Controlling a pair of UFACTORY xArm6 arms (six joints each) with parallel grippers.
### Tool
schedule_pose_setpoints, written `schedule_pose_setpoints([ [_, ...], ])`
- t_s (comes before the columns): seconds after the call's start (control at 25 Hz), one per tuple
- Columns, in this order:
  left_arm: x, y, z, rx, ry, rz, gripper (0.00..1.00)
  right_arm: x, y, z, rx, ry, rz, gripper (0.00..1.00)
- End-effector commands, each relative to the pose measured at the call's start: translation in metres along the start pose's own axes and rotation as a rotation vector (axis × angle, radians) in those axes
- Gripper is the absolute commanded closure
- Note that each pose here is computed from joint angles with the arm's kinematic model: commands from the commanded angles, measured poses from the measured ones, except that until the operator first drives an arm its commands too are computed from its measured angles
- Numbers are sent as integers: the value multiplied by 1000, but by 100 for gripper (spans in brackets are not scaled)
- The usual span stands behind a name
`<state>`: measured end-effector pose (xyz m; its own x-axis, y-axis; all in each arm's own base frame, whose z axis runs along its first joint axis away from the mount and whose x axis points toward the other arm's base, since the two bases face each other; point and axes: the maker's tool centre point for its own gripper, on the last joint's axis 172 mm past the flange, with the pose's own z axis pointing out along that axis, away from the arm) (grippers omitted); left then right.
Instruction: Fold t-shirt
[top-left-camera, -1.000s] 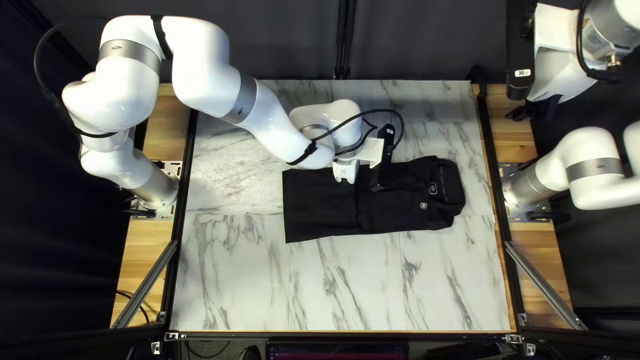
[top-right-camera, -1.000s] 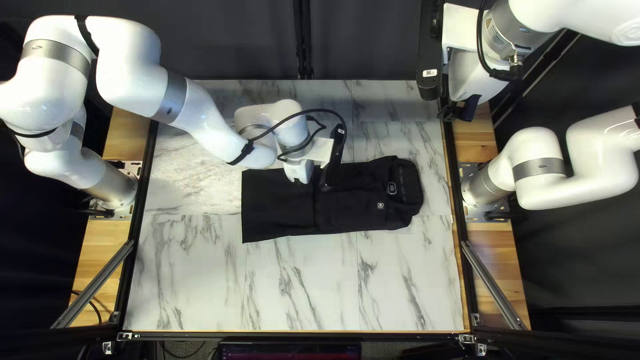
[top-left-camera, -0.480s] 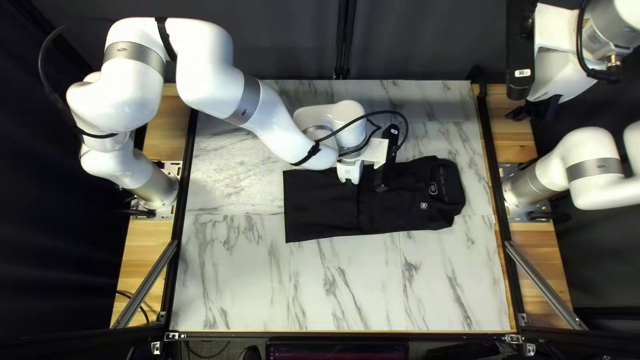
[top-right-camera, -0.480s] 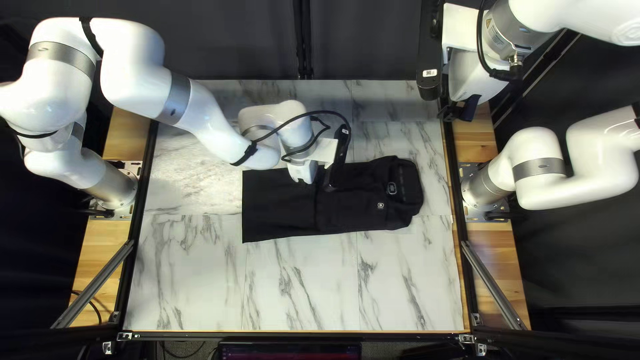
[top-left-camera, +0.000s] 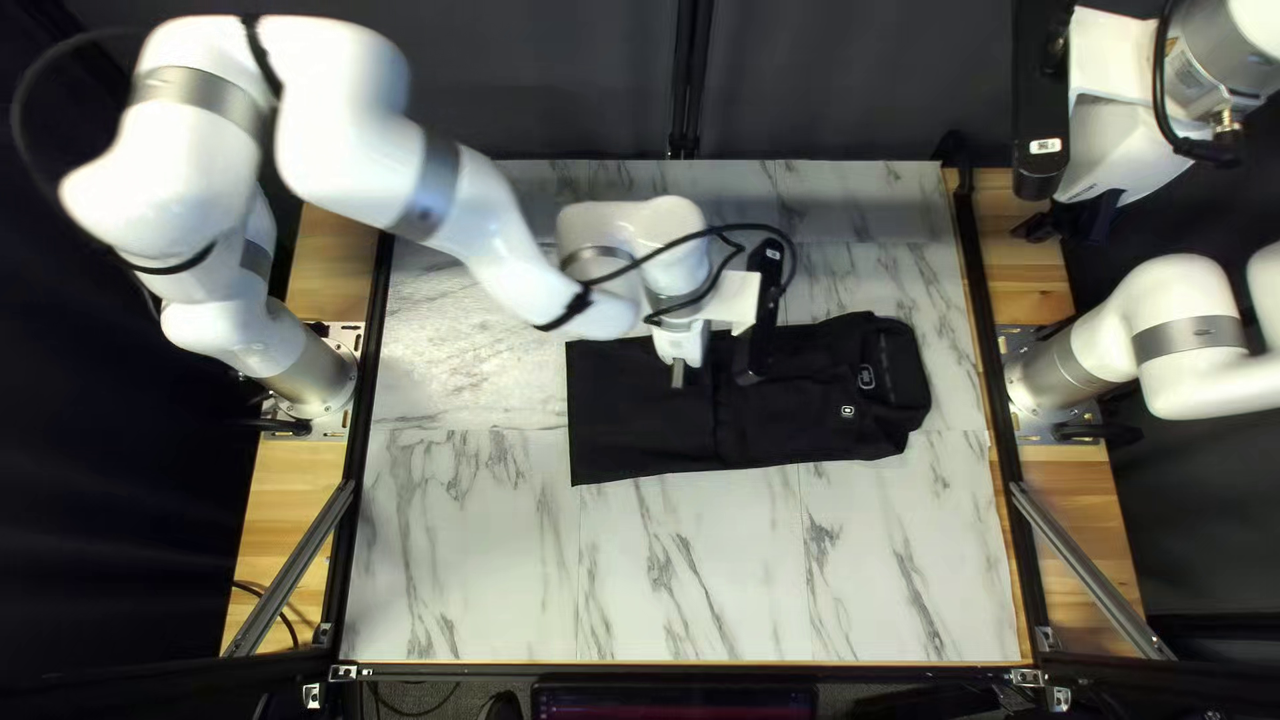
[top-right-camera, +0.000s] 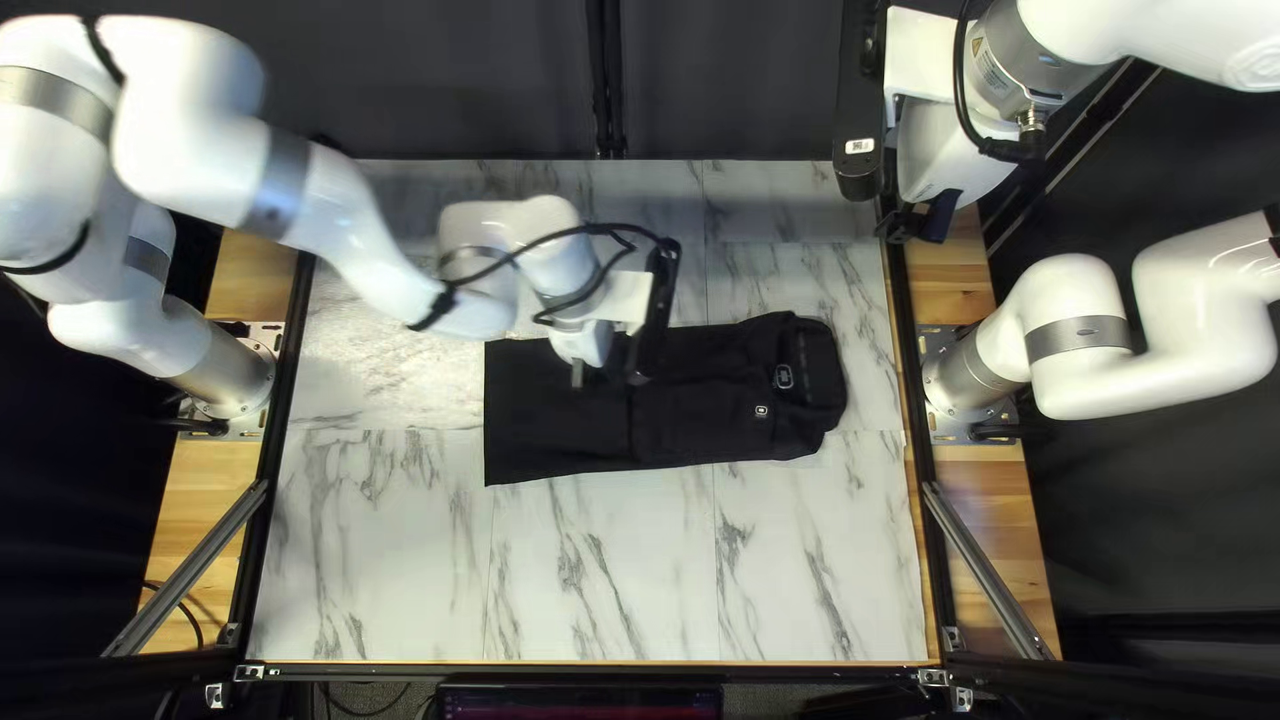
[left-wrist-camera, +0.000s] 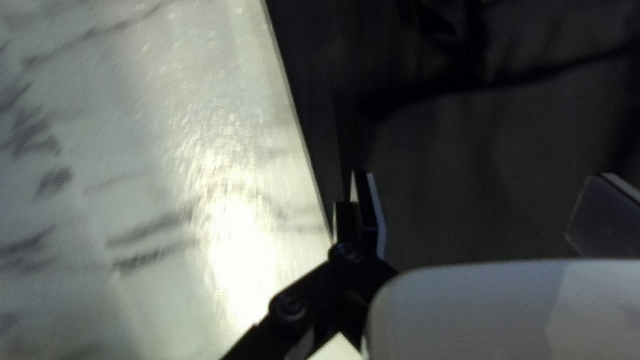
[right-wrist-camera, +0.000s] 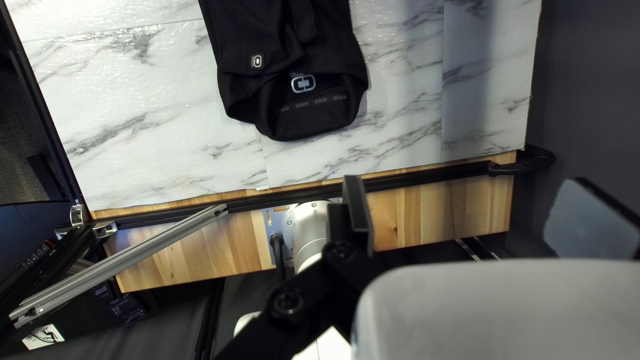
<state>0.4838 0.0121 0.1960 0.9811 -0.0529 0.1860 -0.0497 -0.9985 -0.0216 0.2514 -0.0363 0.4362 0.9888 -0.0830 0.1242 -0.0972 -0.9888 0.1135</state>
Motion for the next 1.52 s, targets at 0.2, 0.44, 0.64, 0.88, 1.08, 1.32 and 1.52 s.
schedule_pose_setpoints([
  [0.2,-125,-5,-147,119,-79,-214,0,0,0,0,0,0,0,0],
  [0.44,-172,-1,-213,137,-108,-340,0,0,0,0,0,0,0,0],
  [0.64,-213,6,-258,166,-93,-403,0,0,0,0,0,0,0,0],
  [0.88,-232,9,-269,174,-76,-430,0,0,0,0,0,0,0,0],
  [1.08,-232,9,-269,174,-76,-430,0,0,0,0,0,0,0,0],
  [1.32,-232,9,-269,174,-76,-430,0,0,0,0,0,0,0,0],
  [1.52,-232,9,-269,174,-76,-430,0,0,0,0,0,0,0,0],
])
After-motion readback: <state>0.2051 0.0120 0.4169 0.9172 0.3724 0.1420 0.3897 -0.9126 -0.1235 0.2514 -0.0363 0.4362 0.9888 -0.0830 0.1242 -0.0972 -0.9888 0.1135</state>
